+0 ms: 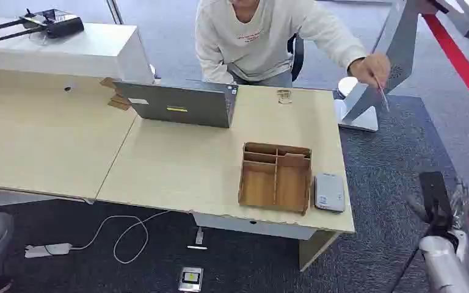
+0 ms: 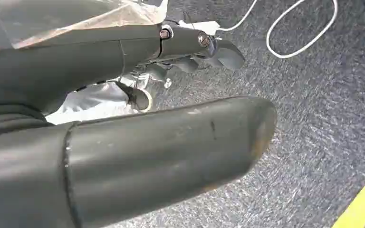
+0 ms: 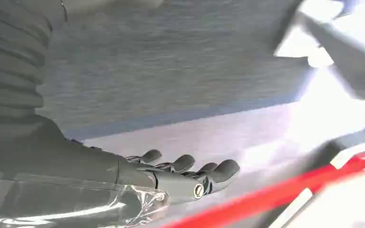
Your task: Pass the card to the sensor for recognition and then transmit it.
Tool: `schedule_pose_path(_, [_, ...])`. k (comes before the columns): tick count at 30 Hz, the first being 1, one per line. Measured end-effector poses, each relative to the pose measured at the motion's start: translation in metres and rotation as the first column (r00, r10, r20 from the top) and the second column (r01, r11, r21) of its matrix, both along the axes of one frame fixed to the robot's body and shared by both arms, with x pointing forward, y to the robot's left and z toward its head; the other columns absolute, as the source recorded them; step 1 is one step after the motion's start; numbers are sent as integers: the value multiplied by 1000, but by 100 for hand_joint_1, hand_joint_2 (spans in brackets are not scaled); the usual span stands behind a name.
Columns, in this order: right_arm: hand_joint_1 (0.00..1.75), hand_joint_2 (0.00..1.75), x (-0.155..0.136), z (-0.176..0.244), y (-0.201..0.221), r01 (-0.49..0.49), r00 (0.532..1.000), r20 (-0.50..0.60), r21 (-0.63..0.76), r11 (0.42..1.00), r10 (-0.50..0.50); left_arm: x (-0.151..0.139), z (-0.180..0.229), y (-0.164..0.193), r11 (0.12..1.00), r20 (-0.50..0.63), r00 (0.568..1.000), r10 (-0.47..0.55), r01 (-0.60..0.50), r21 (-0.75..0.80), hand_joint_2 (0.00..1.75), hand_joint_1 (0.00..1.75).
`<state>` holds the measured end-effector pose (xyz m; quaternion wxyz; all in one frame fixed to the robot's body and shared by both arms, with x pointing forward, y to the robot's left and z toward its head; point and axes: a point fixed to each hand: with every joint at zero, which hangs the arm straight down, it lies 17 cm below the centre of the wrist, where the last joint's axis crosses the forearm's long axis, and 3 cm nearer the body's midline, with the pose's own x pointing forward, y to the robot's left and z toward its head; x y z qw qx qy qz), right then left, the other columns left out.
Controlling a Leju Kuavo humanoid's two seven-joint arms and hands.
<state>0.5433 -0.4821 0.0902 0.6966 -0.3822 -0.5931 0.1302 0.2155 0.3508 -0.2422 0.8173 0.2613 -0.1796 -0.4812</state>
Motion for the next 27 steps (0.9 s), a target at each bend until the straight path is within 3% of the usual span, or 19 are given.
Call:
schedule_pose_path(5, [0, 175, 50, 93, 80, -169, 974, 139, -81, 982, 179, 10, 3, -2, 1000, 1, 1000, -25, 25, 1, 0, 0])
schedule_pose_path(11, [0, 175, 65, 147, 143, -276, 921, 238, -159, 948, 308, 15, 4, -4, 999, 4, 999, -38, 38, 1, 0, 0])
schedule_pose_path(18, [0, 175, 73, 172, 208, -367, 866, 267, -233, 901, 422, 26, 8, -6, 998, 7, 998, -57, 57, -2, 0, 0])
schedule_pose_path(27, [0, 175, 73, 172, 235, -407, 847, 262, -243, 881, 463, 27, 8, -7, 998, 8, 998, -61, 61, -5, 0, 0])
